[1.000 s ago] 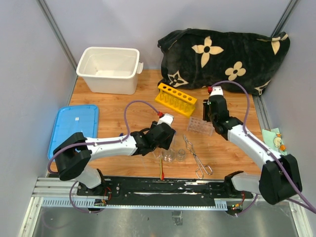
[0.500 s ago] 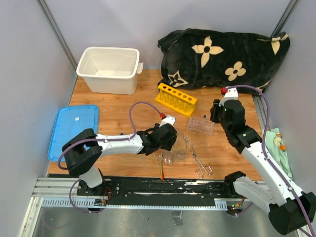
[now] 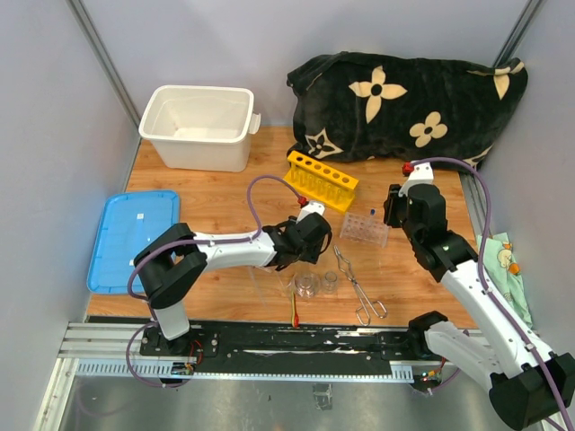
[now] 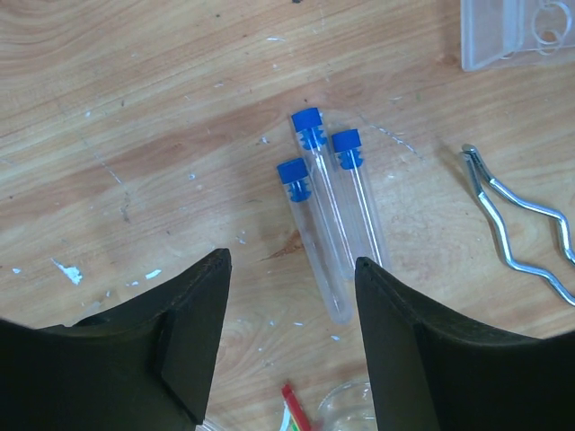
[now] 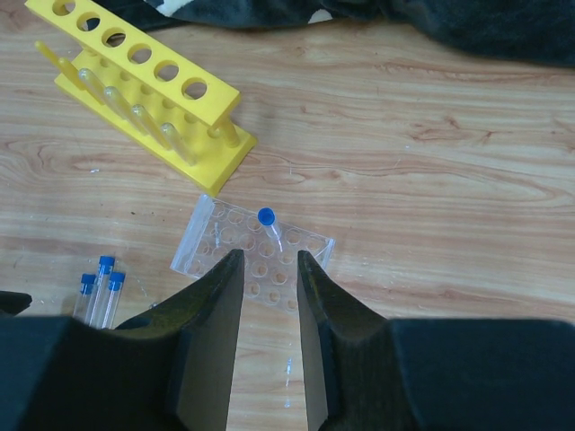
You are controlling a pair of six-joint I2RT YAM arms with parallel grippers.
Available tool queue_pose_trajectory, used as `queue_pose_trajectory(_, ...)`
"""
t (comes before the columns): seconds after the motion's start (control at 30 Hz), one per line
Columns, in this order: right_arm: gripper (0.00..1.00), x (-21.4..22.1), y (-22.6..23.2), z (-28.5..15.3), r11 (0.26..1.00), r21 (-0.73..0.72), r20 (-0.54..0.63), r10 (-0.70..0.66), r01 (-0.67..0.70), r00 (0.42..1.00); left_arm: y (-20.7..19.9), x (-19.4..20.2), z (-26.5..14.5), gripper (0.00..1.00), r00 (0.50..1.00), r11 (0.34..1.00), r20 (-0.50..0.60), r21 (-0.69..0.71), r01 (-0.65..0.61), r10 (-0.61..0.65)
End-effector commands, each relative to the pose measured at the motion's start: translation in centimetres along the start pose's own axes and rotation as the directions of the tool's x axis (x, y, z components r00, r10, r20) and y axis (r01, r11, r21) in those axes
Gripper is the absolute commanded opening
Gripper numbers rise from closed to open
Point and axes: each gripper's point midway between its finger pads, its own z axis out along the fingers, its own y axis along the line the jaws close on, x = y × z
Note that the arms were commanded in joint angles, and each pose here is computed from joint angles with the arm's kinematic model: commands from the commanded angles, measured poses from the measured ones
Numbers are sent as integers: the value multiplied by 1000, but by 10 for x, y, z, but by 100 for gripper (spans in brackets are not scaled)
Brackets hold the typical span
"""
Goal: Organize the chemistry lab equipment
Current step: Pick up the test tube at the center of the board.
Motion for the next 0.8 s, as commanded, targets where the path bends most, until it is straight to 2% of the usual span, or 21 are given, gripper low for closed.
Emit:
queue_pose_trajectory(0.0, 31, 2, -2, -2, 1000, 3, 5, -6, 6, 1000, 8, -8, 0, 62, 1000, 999, 5, -37, 23, -23)
queue_pose_trajectory(0.77, 31, 3, -3, -2, 1000, 4, 11, -5, 5, 1000, 10, 5, 20, 60, 998, 999, -54, -44, 28, -30)
